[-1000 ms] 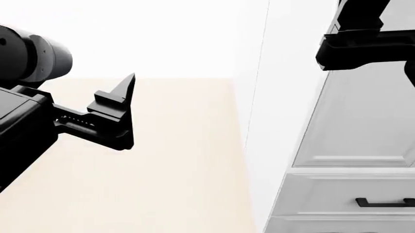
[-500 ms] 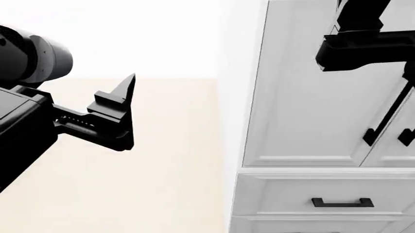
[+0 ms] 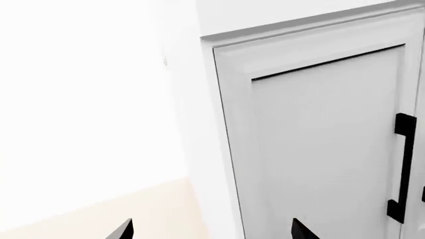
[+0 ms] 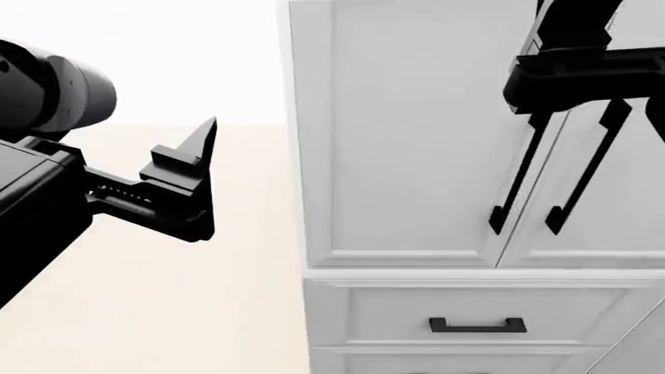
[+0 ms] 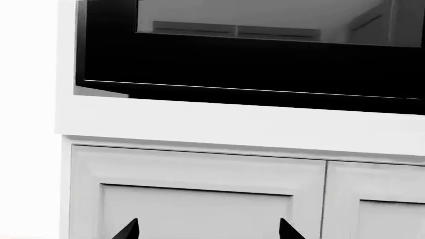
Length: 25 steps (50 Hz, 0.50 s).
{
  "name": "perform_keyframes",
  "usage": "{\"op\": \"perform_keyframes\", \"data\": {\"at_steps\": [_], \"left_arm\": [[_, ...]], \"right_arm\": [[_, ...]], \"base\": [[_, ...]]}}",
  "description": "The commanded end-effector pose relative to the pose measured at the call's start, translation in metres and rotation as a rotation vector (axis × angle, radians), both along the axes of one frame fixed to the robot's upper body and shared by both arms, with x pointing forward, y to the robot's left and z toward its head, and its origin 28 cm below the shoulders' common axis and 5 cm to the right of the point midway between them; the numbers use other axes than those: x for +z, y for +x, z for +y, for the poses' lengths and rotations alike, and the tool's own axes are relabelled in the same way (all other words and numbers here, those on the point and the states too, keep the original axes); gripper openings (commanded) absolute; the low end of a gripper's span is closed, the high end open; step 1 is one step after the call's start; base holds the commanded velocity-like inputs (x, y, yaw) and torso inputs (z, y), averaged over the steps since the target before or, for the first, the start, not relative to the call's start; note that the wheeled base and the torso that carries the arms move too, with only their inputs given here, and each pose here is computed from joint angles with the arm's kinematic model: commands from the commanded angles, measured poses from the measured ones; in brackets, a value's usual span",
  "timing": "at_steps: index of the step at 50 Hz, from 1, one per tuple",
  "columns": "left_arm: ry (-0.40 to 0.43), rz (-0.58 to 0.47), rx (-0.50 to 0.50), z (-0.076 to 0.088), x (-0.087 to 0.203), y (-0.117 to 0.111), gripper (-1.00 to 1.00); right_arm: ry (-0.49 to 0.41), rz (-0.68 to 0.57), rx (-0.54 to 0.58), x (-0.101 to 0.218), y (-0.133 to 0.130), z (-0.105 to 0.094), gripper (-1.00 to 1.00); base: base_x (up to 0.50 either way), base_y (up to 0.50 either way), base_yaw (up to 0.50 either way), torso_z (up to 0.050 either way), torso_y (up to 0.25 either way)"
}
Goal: Move the drinks to the dining counter.
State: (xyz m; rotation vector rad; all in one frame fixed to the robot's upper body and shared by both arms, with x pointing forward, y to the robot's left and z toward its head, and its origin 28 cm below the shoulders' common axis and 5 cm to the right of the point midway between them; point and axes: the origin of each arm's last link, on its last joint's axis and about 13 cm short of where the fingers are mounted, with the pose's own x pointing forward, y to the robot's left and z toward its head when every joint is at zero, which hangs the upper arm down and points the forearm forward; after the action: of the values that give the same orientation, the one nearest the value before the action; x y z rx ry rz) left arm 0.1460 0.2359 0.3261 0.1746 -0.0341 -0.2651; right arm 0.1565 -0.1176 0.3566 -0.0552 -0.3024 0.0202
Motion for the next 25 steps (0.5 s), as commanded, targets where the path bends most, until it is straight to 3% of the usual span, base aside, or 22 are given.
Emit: {"op": "perform_keyframes", "data": {"at_steps": [1,25], "left_arm": [[-0.004,0.000,0.001,0.0001,0.0004,0.0002,1.00],[0.000,0.021,-0.003,-0.0012,-0.0060,0.0048,1.00]], "right_arm": [[-0.002,-0.003,0.007,0.0016,0.0006,0.0011,1.00],[0.007,0.008,0.013,-0.0050,0.0051,0.0018,1.00]], "base": [[0.00,-0.50,0.00,0.000,0.000],[0.00,-0.50,0.00,0.000,0.000]]}}
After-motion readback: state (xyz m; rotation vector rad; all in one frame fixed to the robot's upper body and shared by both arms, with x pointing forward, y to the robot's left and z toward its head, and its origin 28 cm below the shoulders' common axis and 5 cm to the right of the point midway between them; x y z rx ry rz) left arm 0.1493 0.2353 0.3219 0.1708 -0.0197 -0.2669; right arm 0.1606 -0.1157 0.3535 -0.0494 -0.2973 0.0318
